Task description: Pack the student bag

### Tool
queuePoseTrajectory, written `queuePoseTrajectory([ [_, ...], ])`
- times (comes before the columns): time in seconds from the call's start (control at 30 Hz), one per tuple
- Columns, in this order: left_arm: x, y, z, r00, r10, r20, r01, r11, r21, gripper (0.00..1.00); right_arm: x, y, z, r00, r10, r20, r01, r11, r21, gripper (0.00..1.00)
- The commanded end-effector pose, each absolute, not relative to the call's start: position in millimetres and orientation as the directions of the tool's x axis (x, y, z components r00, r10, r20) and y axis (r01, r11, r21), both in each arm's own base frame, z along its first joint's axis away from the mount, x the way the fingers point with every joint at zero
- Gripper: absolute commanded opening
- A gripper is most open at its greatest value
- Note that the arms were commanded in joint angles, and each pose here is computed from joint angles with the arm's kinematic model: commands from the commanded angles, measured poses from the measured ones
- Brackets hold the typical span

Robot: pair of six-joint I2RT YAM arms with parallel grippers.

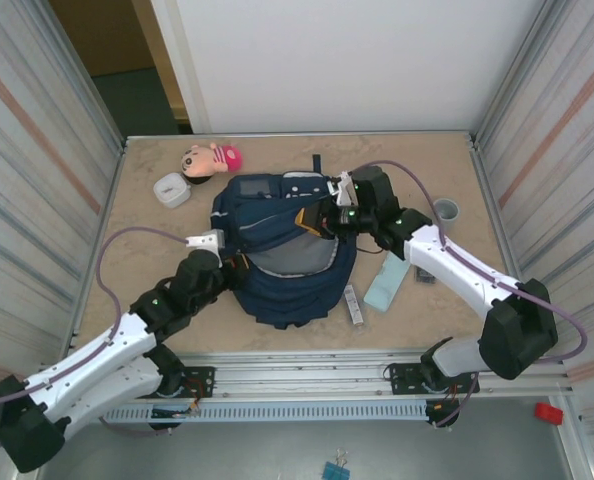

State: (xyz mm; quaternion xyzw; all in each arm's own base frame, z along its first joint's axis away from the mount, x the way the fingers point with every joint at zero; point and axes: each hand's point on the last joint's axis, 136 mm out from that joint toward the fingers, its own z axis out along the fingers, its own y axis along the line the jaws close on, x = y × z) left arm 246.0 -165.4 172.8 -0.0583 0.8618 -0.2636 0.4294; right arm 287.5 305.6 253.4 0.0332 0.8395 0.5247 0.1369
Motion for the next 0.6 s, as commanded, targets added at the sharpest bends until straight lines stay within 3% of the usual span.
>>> queuePoseTrajectory([
  [0.0, 261, -114, 140, -0.607, -0.302, -0.735, -0.034, 0.934, -0.355, 0.02, 271, 304, 303, -0.956, 0.057, -0.289, -0.253, 0.347, 0.903, 0.05],
  [0.17, 276, -113, 150, -0.586, -0.276, -0.762, 0.013, 0.937, -0.349, 0.06, 269, 309, 312, -0.956, 0.002, -0.294, -0.277, 0.328, 0.903, 0.04],
  [0.33, 276, -138, 167, -0.583, -0.218, -0.783, 0.170, 0.909, -0.380, 0.11, 277, 311, 308, -0.957, -0.017, -0.289, -0.277, 0.338, 0.899, 0.03],
  [0.4, 270, -149, 169, -0.603, -0.213, -0.769, 0.222, 0.881, -0.418, 0.03, 284, 310, 305, -0.958, -0.012, -0.285, -0.271, 0.350, 0.897, 0.05],
  [0.47, 261, -159, 168, -0.631, -0.220, -0.744, 0.256, 0.846, -0.467, 0.00, 293, 306, 299, -0.961, 0.017, -0.277, -0.251, 0.374, 0.893, 0.16],
  [0.57, 245, -178, 170, -0.655, -0.217, -0.724, 0.330, 0.779, -0.532, 0.00, 307, 303, 286, -0.965, 0.087, -0.248, -0.194, 0.401, 0.895, 0.44],
])
